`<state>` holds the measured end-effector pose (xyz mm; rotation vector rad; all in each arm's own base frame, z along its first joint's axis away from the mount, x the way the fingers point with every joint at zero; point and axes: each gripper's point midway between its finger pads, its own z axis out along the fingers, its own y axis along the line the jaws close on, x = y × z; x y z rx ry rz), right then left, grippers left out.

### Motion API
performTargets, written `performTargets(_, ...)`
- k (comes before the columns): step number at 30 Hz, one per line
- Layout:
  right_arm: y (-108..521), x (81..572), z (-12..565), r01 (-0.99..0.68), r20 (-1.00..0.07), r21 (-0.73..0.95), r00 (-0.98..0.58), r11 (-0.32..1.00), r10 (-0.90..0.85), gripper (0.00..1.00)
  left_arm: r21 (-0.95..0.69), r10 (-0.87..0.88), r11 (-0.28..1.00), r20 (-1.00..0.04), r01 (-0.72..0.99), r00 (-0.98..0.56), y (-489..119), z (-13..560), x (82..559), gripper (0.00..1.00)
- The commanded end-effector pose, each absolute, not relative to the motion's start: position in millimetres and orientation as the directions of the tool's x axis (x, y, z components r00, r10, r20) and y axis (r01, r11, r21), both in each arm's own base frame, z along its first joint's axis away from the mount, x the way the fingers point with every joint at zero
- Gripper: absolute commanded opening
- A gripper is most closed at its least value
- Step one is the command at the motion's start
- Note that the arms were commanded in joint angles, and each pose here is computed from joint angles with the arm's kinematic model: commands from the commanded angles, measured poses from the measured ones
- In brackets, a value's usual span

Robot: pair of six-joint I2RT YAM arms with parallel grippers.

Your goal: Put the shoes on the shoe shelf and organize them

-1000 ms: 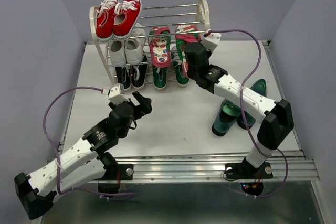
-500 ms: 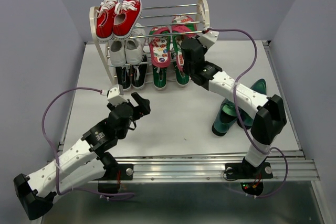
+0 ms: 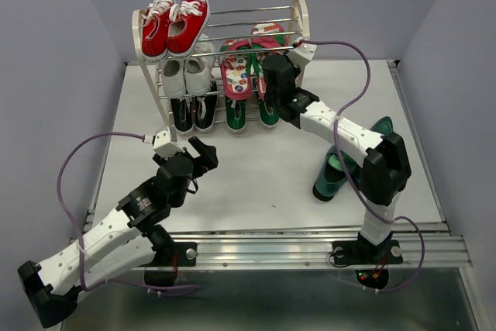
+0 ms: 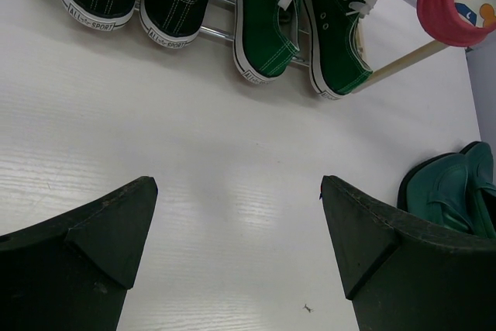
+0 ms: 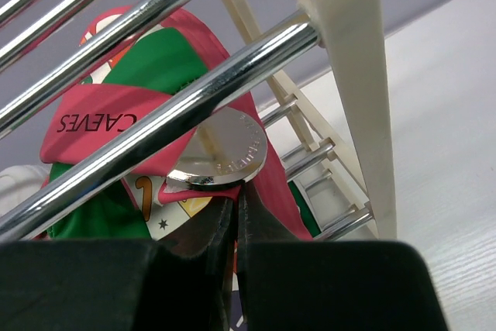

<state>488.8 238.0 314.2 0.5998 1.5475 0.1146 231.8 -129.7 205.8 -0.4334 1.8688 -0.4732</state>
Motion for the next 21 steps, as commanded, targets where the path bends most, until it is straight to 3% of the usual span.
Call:
performTargets(1, 226, 497, 381, 0.251, -0.784, 0.619, 0.248, 0.744, 0.569, 0.01, -0.536, -0.537, 0.840, -0.798, -0.086, -0.273, -124, 217, 236, 0.99)
performTargets(16, 230, 514, 365, 0.271, -0.785, 0.617, 0.268, 0.739, 0.558, 0.01, -0.506, -0.500, 0.860, -0.815, -0.062, -0.293, -137, 216, 246, 0.99)
performTargets(18, 231, 515, 362, 0.275, -0.784, 0.619, 0.270, 0.735, 0.559, 0.06, -0.503, -0.497, 0.862, -0.816, -0.063, -0.295, -137, 216, 246, 0.99)
performTargets(19, 231, 516, 360, 0.276, -0.785, 0.619, 0.268, 0.735, 0.559, 0.19, -0.501, -0.495, 0.863, -0.817, -0.064, -0.296, -137, 215, 246, 0.99)
performTargets(20, 231, 515, 359, 0.275, -0.784, 0.620, 0.267, 0.735, 0.561, 0.24, -0.500, -0.495, 0.863, -0.817, -0.064, -0.296, -137, 215, 246, 0.99)
performTargets(21, 232, 515, 359, 0.272, -0.784, 0.620, 0.264, 0.736, 0.562, 0.38, -0.499, -0.494, 0.864, -0.817, -0.064, -0.297, -137, 215, 245, 0.99)
